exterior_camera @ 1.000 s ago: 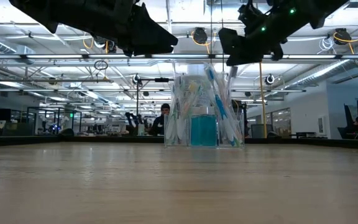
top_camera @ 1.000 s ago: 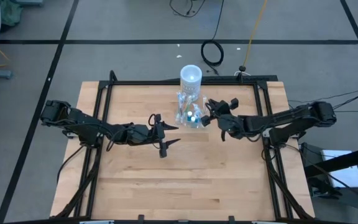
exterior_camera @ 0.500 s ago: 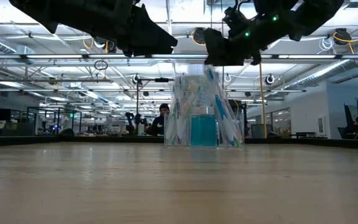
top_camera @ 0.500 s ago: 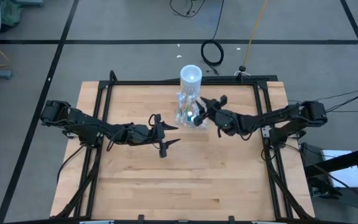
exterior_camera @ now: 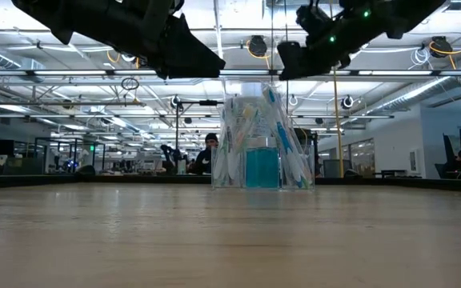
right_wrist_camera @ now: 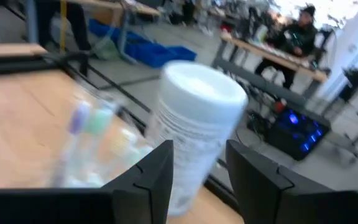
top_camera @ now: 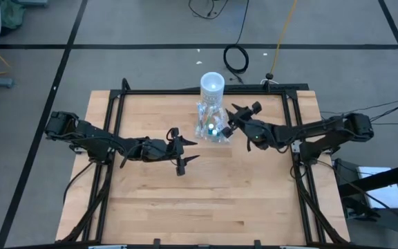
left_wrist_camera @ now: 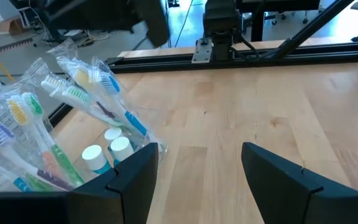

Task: Pick & Place toothbrushing station
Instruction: Adjust the toothbrushes in the transparent organizer, then return to Home Position

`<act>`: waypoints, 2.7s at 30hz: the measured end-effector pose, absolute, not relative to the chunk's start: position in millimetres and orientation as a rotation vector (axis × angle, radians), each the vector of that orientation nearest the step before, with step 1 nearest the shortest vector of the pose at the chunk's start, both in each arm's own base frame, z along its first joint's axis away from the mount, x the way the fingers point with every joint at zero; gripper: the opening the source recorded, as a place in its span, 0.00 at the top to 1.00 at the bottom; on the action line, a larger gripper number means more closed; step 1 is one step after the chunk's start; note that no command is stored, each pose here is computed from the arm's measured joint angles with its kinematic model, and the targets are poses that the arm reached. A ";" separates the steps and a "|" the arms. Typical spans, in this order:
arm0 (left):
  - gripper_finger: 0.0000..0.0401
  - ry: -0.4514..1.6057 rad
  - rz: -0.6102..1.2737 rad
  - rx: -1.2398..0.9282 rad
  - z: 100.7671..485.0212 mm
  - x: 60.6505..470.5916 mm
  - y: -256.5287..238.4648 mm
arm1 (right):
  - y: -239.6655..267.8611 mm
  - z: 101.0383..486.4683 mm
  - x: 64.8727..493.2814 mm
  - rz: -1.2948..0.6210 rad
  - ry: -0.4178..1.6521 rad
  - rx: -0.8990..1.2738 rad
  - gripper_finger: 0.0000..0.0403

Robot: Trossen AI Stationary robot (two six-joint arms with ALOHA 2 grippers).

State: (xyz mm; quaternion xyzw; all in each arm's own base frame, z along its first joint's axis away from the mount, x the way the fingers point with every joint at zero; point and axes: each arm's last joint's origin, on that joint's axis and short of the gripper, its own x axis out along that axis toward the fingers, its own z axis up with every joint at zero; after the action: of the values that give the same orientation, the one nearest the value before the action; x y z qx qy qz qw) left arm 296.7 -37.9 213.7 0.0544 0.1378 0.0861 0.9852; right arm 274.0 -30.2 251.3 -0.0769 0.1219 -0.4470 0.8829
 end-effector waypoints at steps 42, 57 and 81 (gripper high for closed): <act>0.40 0.246 0.182 0.110 223.7 292.0 -37.0 | -27.2 284.0 241.7 -0.483 0.225 -0.052 0.68; 0.40 0.109 0.273 0.148 317.9 174.8 -22.2 | -1.3 322.8 182.5 -0.377 0.132 -0.129 0.68; 0.40 -0.029 0.079 0.217 257.6 55.9 -3.3 | 8.4 243.3 119.5 0.100 0.134 -0.085 0.97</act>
State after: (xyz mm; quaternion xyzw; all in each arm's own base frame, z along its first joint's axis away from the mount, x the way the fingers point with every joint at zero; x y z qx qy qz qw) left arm 55.9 -3.3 257.6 0.1080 -0.0147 0.0396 0.9933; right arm 119.5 8.4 243.3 -0.0424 0.0667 0.0498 0.9956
